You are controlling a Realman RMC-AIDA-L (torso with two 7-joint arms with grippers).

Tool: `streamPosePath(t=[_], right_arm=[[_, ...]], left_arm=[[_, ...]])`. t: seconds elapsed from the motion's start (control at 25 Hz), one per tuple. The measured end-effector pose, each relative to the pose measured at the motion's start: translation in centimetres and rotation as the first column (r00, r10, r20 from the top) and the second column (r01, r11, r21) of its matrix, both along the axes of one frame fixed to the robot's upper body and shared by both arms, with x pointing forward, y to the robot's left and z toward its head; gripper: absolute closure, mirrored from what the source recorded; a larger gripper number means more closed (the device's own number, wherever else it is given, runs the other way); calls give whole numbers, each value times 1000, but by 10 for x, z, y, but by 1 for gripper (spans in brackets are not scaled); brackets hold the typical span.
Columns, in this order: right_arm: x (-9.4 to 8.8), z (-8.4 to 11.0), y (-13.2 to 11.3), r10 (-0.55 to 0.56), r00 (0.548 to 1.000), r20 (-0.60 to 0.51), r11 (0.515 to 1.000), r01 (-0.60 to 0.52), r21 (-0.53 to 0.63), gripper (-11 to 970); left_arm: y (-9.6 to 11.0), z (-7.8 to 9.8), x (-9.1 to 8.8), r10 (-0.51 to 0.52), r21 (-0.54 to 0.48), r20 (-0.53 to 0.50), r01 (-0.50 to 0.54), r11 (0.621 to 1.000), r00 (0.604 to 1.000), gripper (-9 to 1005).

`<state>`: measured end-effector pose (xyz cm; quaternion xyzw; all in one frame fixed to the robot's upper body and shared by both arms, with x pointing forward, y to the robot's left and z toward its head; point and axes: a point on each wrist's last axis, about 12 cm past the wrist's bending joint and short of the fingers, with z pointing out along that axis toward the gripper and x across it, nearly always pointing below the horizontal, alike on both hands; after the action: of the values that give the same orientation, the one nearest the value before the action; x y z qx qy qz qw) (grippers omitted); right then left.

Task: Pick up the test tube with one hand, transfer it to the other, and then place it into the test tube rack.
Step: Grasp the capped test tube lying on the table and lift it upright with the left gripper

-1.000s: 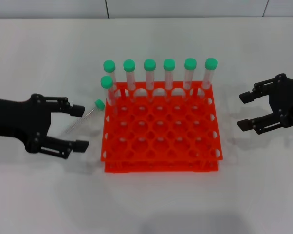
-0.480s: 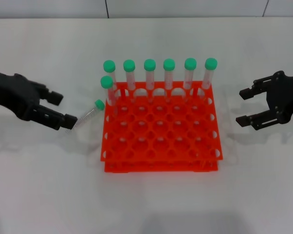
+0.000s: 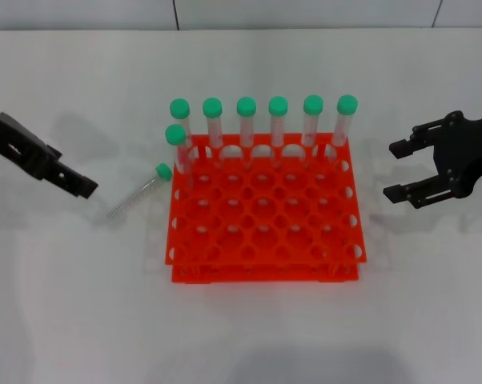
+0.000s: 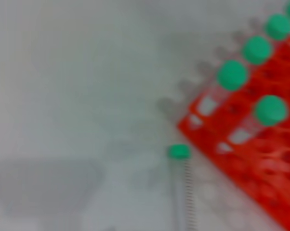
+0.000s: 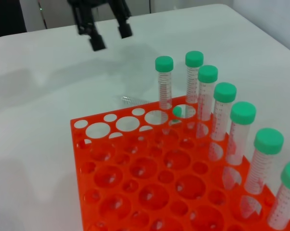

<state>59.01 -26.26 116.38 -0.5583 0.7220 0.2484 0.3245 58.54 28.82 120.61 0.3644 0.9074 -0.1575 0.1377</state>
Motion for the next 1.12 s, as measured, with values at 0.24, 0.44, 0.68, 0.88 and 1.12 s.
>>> streamPosePath(t=[0.24,0.44,0.68,0.88,1.12], right_arm=[[-1,-2,6,16,1000,-4,1000,-16,-4,244],[0,-2,9,21,1000,-1,1000,-21,-4,245],[1,-2,10,16,1000,2,1000,-16,-3,245],[1,-4,11,18,1000,-2,1000,-18,-2,245],[2,-6,15,24,1000,-1,1000,-24,-12,246]], left_arm=[[-9,-27,9,15,65,15,-16,998,1000,225],[-20,-45,13,3,81,-25,-1,997,1000,235],[-28,-58,15,3,94,-35,0,996,999,246],[-32,-69,18,5,90,-53,0,996,999,256],[-36,-81,21,5,91,-60,0,996,998,267]])
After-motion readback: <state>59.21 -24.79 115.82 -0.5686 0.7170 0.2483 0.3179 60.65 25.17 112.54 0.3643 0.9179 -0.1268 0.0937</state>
